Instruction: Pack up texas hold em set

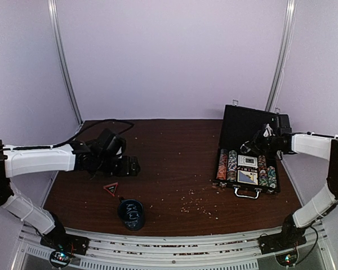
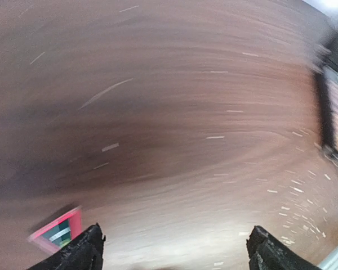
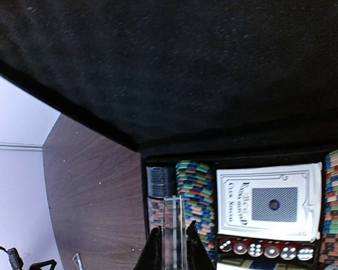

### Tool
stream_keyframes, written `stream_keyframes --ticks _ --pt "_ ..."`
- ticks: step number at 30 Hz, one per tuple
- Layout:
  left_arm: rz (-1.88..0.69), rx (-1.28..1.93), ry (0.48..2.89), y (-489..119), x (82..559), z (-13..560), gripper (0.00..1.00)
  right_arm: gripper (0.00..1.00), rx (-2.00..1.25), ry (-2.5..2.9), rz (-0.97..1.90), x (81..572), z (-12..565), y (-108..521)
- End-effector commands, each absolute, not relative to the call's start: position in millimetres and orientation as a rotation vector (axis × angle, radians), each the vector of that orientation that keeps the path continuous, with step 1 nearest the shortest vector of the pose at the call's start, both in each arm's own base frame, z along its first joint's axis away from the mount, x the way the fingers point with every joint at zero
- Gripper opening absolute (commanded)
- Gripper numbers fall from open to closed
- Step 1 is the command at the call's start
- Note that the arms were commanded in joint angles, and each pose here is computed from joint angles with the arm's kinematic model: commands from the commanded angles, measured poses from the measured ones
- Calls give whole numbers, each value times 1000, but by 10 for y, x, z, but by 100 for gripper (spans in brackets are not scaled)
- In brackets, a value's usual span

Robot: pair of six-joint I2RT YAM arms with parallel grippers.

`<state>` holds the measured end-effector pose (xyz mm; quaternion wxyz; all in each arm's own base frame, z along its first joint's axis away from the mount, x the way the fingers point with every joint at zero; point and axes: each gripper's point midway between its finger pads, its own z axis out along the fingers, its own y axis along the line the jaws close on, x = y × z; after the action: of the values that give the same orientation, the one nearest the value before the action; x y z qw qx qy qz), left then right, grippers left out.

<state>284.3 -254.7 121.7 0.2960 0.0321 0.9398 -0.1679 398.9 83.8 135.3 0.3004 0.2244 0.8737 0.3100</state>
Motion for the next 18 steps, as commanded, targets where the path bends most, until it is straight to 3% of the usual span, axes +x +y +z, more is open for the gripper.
stream_keyframes --ticks 1,16,18 --pt "-489 -195 2553 -2045 2780 1096 92 0 585 2369 750 4061 1176 697" --pt "-538 -286 2684 -1850 2693 772 95 0 585 2469 544 4261 736 490" --pt "-539 -286 2698 -1859 2683 743 95 5 573 2510 501 4240 666 457"
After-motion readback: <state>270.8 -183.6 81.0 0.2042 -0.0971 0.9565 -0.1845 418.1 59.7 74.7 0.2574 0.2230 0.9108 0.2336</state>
